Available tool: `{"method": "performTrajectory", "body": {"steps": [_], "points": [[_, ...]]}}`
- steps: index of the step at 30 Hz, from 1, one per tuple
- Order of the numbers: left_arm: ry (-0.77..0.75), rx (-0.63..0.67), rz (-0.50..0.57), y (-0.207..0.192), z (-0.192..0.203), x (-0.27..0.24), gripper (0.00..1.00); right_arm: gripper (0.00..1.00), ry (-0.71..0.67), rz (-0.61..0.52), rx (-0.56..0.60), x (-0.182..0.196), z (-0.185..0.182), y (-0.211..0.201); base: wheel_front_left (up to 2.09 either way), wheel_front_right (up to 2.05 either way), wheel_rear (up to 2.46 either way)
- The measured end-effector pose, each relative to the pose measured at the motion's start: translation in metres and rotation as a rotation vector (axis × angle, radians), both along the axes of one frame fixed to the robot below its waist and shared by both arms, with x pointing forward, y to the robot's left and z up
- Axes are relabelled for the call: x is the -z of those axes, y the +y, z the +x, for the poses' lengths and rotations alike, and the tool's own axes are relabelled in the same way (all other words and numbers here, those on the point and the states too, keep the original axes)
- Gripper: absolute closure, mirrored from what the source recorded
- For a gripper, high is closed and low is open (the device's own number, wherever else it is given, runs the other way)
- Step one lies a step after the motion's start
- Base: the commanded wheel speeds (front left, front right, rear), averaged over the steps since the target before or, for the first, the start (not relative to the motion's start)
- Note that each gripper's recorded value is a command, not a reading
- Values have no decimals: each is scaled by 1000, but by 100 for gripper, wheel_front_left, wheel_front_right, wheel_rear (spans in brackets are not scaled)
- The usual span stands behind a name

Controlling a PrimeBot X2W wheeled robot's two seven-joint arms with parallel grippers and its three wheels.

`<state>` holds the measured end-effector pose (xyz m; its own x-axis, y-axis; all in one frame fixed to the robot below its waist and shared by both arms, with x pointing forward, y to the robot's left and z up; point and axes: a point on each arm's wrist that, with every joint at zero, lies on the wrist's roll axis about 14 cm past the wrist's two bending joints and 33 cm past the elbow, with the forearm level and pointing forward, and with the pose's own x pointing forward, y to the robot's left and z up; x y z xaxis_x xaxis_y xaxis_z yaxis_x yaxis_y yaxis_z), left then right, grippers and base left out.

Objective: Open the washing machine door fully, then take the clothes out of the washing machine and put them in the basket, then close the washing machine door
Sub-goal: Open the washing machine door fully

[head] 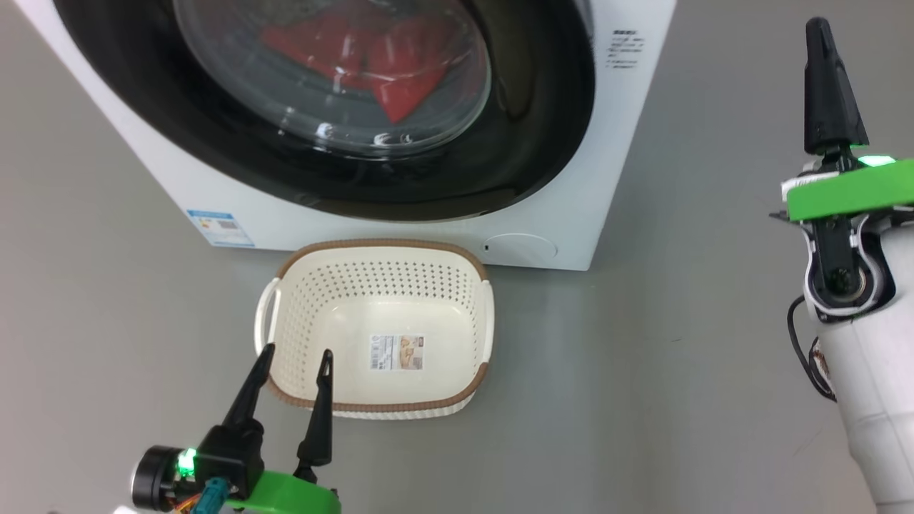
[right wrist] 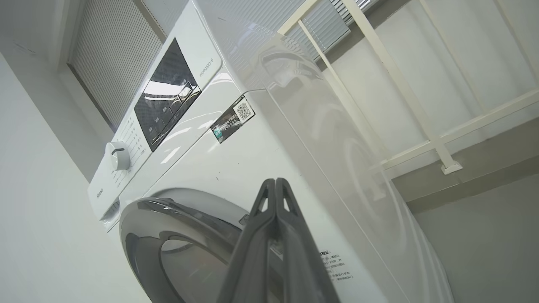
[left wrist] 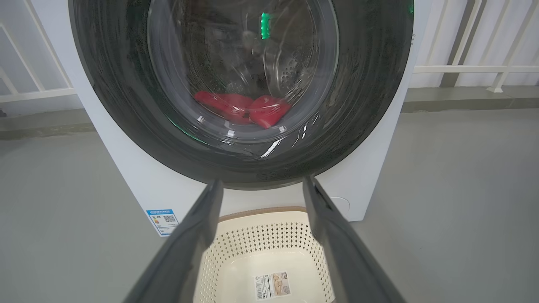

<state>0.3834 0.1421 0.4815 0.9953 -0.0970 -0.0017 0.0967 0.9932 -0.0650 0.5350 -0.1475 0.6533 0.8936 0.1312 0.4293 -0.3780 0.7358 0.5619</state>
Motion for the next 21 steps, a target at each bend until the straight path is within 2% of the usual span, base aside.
{"method": "performTrajectory", "body": {"steps": [4,10,21], "points": [[7,-20,-3,5,2,2,0,100,49,80,-57,7,18,11,0,0,0],[22,-33,-3,9,5,7,0,100,145,205,-211,10,41,35,0,0,0],[49,-37,-10,11,12,15,0,100,413,279,-518,37,70,80,0,0,0]]}}
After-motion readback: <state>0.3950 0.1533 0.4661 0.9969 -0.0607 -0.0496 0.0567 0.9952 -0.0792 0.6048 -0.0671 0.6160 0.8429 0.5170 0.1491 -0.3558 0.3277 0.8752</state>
